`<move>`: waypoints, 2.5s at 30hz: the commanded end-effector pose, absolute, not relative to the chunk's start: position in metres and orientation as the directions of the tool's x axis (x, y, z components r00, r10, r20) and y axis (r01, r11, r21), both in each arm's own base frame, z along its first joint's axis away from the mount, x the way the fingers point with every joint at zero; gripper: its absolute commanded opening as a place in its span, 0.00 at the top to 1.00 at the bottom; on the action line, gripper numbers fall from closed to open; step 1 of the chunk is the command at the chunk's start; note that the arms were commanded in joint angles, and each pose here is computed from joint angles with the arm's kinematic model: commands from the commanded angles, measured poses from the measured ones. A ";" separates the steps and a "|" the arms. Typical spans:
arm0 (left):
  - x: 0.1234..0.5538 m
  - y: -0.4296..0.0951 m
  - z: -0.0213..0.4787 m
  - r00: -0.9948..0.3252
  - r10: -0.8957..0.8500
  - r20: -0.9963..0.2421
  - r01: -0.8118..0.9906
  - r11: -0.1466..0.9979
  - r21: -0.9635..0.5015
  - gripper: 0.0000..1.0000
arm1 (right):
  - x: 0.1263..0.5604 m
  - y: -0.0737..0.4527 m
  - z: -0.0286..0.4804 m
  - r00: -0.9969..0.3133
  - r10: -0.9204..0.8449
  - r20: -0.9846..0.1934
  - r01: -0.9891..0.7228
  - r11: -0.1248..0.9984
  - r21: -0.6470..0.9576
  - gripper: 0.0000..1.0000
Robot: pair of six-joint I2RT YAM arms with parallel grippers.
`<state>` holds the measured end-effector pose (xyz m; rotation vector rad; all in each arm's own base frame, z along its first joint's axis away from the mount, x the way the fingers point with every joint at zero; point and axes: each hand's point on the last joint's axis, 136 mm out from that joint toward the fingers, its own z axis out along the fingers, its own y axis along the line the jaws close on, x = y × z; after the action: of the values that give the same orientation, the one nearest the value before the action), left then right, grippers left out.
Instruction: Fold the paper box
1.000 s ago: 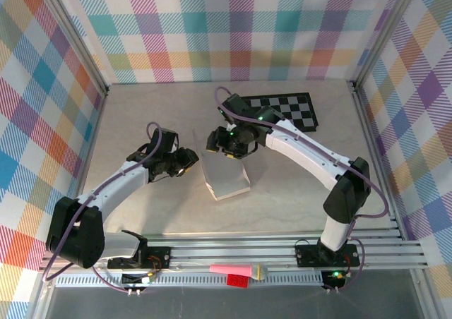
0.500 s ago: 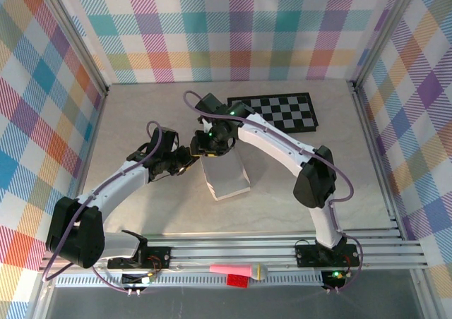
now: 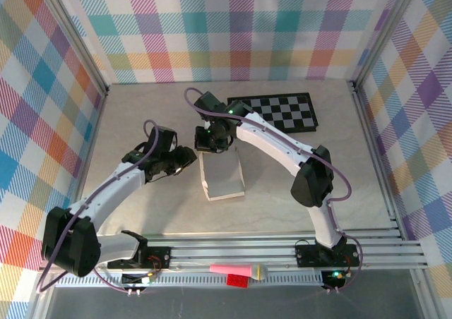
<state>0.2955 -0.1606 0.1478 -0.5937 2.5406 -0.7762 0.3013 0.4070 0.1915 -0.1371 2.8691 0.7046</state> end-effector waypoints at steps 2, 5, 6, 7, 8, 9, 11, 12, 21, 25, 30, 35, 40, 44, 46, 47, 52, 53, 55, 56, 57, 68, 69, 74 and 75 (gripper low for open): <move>0.283 -0.144 0.184 -0.802 -0.466 -0.375 -0.225 0.816 -0.533 0.64 | 0.313 0.391 0.220 -0.956 0.157 -0.246 0.029 0.890 0.455 1.00; 0.271 -0.134 0.198 -0.792 -0.454 -0.408 -0.217 0.835 -0.507 0.63 | 0.320 0.385 0.233 -0.931 0.265 -0.252 0.119 0.871 0.477 1.00; 0.266 -0.131 0.202 -0.790 -0.449 -0.416 -0.213 0.839 -0.502 0.63 | 0.321 0.380 0.236 -0.916 0.316 -0.246 0.172 0.865 0.472 1.00; 0.262 -0.128 0.203 -0.791 -0.443 -0.421 -0.210 0.844 -0.493 0.63 | 0.322 0.373 0.237 -0.897 0.371 -0.241 0.230 0.856 0.462 1.00; 0.258 -0.125 0.205 -0.791 -0.440 -0.425 -0.209 0.847 -0.489 0.63 | 0.324 0.367 0.238 -0.877 0.416 -0.239 0.276 0.845 0.458 1.00; 0.252 -0.122 0.207 -0.792 -0.435 -0.429 -0.206 0.850 -0.484 0.63 | 0.325 0.361 0.239 -0.854 0.465 -0.235 0.325 0.828 0.456 1.00; 0.243 -0.118 0.211 -0.793 -0.428 -0.434 -0.200 0.855 -0.479 0.63 | 0.325 0.350 0.240 -0.799 0.558 -0.223 0.424 0.787 0.448 1.00; 0.238 -0.116 0.212 -0.793 -0.426 -0.435 -0.196 0.855 -0.480 0.63 | 0.325 0.344 0.240 -0.766 0.605 -0.216 0.475 0.760 0.445 1.00; 0.205 -0.111 0.220 -0.821 -0.383 -0.422 -0.146 0.857 -0.494 0.65 | 0.305 0.294 0.240 -0.373 0.916 -0.146 0.859 0.401 0.319 1.00; 0.197 -0.117 0.219 -0.850 -0.343 -0.400 -0.108 0.857 -0.504 0.65 | 0.307 0.286 0.235 -0.225 0.968 -0.113 0.917 0.250 0.311 1.00; 0.191 -0.121 0.218 -0.871 -0.306 -0.384 -0.080 0.861 -0.503 0.65 | 0.311 0.281 0.222 -0.109 0.990 -0.085 0.954 0.128 0.271 1.00; 0.190 -0.126 0.214 -0.886 -0.284 -0.367 -0.062 0.856 -0.513 0.65 | 0.317 0.276 0.216 -0.033 0.996 -0.087 0.959 0.056 0.279 1.00; 0.193 -0.130 0.202 -0.898 -0.270 -0.348 -0.061 0.858 -0.510 0.65 | 0.325 0.275 0.205 -0.021 0.998 -0.060 0.958 0.037 0.283 1.00; 0.197 -0.133 0.195 -0.907 -0.247 -0.341 -0.052 0.868 -0.493 0.63 | 0.331 0.279 0.203 -0.076 0.996 -0.036 0.949 0.084 0.304 0.87; 0.201 -0.134 0.194 -0.908 -0.235 -0.348 -0.041 0.874 -0.485 0.62 | 0.332 0.277 0.206 -0.113 0.993 -0.036 0.939 0.119 0.323 0.79; 0.203 -0.134 0.194 -0.908 -0.230 -0.349 -0.038 0.876 -0.480 0.61 | 0.333 0.276 0.208 -0.136 0.990 -0.043 0.932 0.142 0.334 0.75; 0.216 -0.140 0.195 -0.911 -0.179 -0.372 0.009 0.892 -0.452 0.57 | 0.343 0.253 0.241 -0.295 0.942 -0.158 0.834 0.334 0.439 0.63; 0.219 -0.141 0.195 -0.911 -0.172 -0.374 0.014 0.895 -0.447 0.56 | 0.345 0.247 0.249 -0.331 0.925 -0.186 0.804 0.380 0.457 0.61; 0.226 -0.144 0.194 -0.913 -0.146 -0.380 0.037 0.900 -0.435 0.55 | 0.354 0.236 0.270 -0.426 0.863 -0.271 0.691 0.503 0.518 0.55; 0.230 -0.146 0.193 -0.914 -0.132 -0.383 0.048 0.903 -0.426 0.54 | 0.361 0.233 0.280 -0.484 0.814 -0.321 0.607 0.577 0.547 0.54; 0.234 -0.149 0.193 -0.916 -0.111 -0.387 0.068 0.905 -0.420 0.54 | 0.369 0.231 0.291 -0.552 0.739 -0.386 0.486 0.662 0.571 0.53; 0.270 -0.184 0.190 -0.857 0.184 -0.482 0.361 0.882 -0.304 0.55 | 0.323 0.160 0.281 -0.653 -0.197 -0.731 -0.474 0.860 0.191 0.44; 0.273 -0.186 0.188 -0.851 0.198 -0.487 0.374 0.880 -0.294 0.55 | 0.320 0.157 0.271 -0.640 -0.228 -0.734 -0.496 0.852 0.167 0.45; 0.288 -0.199 0.174 -0.832 0.259 -0.490 0.421 0.870 -0.255 0.54 | 0.317 0.159 0.248 -0.536 -0.329 -0.777 -0.629 0.770 0.108 0.42; 0.292 -0.201 0.170 -0.832 0.273 -0.483 0.427 0.871 -0.243 0.54 | 0.319 0.158 0.243 -0.538 -0.339 -0.772 -0.642 0.758 0.115 0.42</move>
<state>0.2768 -0.1905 0.1627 0.4186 2.6676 -0.5023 0.3111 0.1481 0.2325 -0.4907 2.3417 0.4885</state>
